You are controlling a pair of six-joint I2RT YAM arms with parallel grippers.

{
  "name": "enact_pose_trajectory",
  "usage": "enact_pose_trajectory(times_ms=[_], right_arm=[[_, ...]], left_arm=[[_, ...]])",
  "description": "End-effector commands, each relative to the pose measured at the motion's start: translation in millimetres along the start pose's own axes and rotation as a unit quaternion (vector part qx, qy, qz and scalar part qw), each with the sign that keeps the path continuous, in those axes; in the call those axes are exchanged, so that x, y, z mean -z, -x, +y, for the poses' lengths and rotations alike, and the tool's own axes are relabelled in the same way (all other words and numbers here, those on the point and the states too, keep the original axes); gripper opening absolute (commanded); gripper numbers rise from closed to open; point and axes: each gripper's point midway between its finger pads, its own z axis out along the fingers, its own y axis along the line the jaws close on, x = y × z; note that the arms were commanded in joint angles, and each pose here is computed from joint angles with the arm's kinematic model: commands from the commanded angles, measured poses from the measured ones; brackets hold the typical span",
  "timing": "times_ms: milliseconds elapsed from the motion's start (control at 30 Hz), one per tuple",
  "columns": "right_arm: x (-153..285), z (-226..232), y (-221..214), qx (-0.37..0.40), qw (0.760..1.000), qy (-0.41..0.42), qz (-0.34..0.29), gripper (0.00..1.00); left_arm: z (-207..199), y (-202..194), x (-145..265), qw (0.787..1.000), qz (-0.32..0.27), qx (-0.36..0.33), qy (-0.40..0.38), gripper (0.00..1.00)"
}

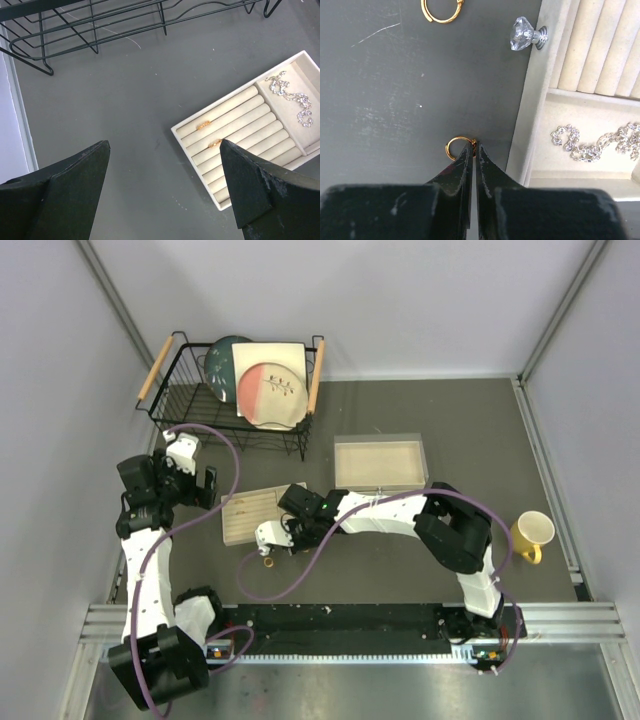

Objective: Organize the mixed jewelry

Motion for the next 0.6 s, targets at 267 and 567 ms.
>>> enact_pose_trajectory(times_ms=[267, 567], right_arm=[[44.2, -11.5, 20.6, -0.051, 0.997, -0.055, -0.016, 0.00], [110.3, -58.5, 27.9, -0.176, 0.971, -0.159, -0.038, 0.00]], left_arm=[[7.1, 30.6, 2.1, 0.998, -0.055, 0.023, 0.014, 0.97], [-30.0, 63.7, 12.4, 0.986, -0.137, 0.061, -0.074, 0.96]])
